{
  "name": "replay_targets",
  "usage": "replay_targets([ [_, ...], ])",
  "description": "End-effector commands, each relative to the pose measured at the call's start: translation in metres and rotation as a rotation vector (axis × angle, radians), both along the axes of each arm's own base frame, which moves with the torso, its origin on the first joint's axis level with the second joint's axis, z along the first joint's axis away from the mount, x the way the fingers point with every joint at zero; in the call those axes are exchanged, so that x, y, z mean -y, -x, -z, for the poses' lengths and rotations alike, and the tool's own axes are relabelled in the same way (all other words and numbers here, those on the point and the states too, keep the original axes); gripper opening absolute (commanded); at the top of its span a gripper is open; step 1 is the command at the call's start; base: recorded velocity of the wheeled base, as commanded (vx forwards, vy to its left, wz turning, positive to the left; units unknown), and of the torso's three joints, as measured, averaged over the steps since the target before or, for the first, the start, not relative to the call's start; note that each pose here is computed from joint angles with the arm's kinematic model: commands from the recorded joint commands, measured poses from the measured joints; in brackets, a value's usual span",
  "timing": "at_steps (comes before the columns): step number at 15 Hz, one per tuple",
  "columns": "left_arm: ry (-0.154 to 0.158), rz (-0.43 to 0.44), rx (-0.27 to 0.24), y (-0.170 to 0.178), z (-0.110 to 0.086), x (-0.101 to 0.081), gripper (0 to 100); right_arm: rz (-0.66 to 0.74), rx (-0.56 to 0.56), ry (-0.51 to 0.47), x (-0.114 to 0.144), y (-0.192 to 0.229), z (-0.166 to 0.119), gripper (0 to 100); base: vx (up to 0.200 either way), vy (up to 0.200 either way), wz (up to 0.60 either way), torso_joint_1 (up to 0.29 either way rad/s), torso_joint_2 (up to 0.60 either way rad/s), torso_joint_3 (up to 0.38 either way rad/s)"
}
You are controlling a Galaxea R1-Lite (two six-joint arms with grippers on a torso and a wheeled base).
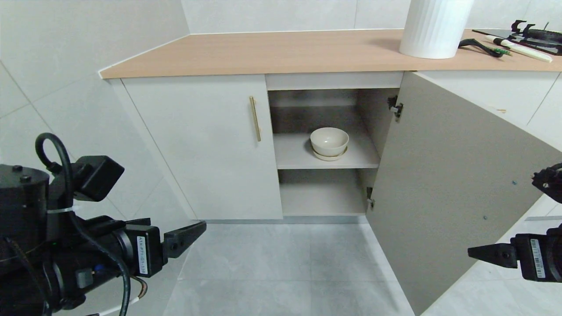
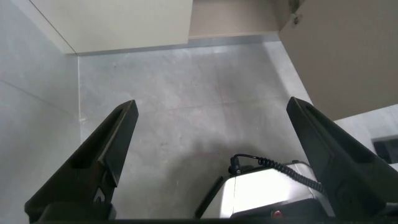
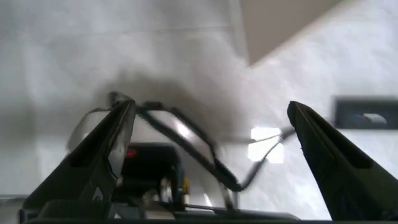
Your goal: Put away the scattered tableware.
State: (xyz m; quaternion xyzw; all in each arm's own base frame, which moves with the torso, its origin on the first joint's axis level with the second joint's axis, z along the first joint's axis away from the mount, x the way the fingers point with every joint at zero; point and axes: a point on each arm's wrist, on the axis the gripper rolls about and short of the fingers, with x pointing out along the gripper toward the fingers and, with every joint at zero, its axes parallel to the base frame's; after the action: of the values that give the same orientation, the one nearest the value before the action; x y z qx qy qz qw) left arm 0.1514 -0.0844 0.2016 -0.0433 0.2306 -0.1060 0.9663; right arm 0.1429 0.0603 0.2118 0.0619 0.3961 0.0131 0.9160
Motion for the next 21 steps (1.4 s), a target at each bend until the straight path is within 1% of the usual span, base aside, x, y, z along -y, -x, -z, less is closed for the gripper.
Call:
replay_targets([
  [1,0.000,0.000,-0.001,0.000,0.000,0.000,100,0.071,0.017,0.020,0.008,-0.004,-0.009,100,0.000,0.000,0.00,0.000,0.00,0.000],
  [3,-0.001,-0.002,-0.002,0.000,0.001,0.000,100,0.159,0.033,0.083,0.020,-0.008,-0.013,100,0.000,0.000,0.00,0.000,0.00,0.000],
  [5,0.000,-0.001,-0.004,0.000,0.001,0.000,100,0.214,0.045,0.114,0.032,-0.007,-0.017,100,0.000,0.000,0.00,0.000,0.00,0.000],
  [8,0.000,-0.001,-0.004,0.000,0.001,0.000,100,0.299,0.036,0.184,0.050,-0.001,-0.028,100,0.000,0.000,0.00,0.000,0.00,0.000],
  [11,0.000,-0.002,-0.006,-0.001,0.001,0.000,100,0.382,0.019,0.247,0.070,-0.003,-0.028,100,0.000,0.000,0.00,0.000,0.00,0.000],
  [14,0.002,-0.001,-0.006,-0.001,0.001,0.000,100,0.426,0.044,0.246,0.077,-0.009,-0.029,100,0.000,0.000,0.00,0.000,0.00,0.000],
  [16,0.003,-0.001,-0.005,-0.001,0.001,0.000,100,0.460,0.076,0.229,0.083,-0.022,-0.028,100,0.000,0.000,0.00,0.000,0.00,0.000],
  [19,0.007,0.000,-0.002,-0.001,0.000,0.000,100,0.506,0.093,0.205,0.094,-0.047,-0.014,100,0.000,0.000,0.00,0.000,0.00,0.000],
  [20,0.009,-0.003,-0.002,-0.001,0.000,0.000,100,0.534,0.108,0.180,0.099,-0.059,-0.007,100,0.000,0.000,0.00,0.000,0.00,0.000],
  [21,0.009,-0.003,-0.002,-0.001,0.000,0.000,100,0.531,0.117,0.154,0.100,-0.065,-0.003,100,0.000,0.000,0.00,0.000,0.00,0.000],
])
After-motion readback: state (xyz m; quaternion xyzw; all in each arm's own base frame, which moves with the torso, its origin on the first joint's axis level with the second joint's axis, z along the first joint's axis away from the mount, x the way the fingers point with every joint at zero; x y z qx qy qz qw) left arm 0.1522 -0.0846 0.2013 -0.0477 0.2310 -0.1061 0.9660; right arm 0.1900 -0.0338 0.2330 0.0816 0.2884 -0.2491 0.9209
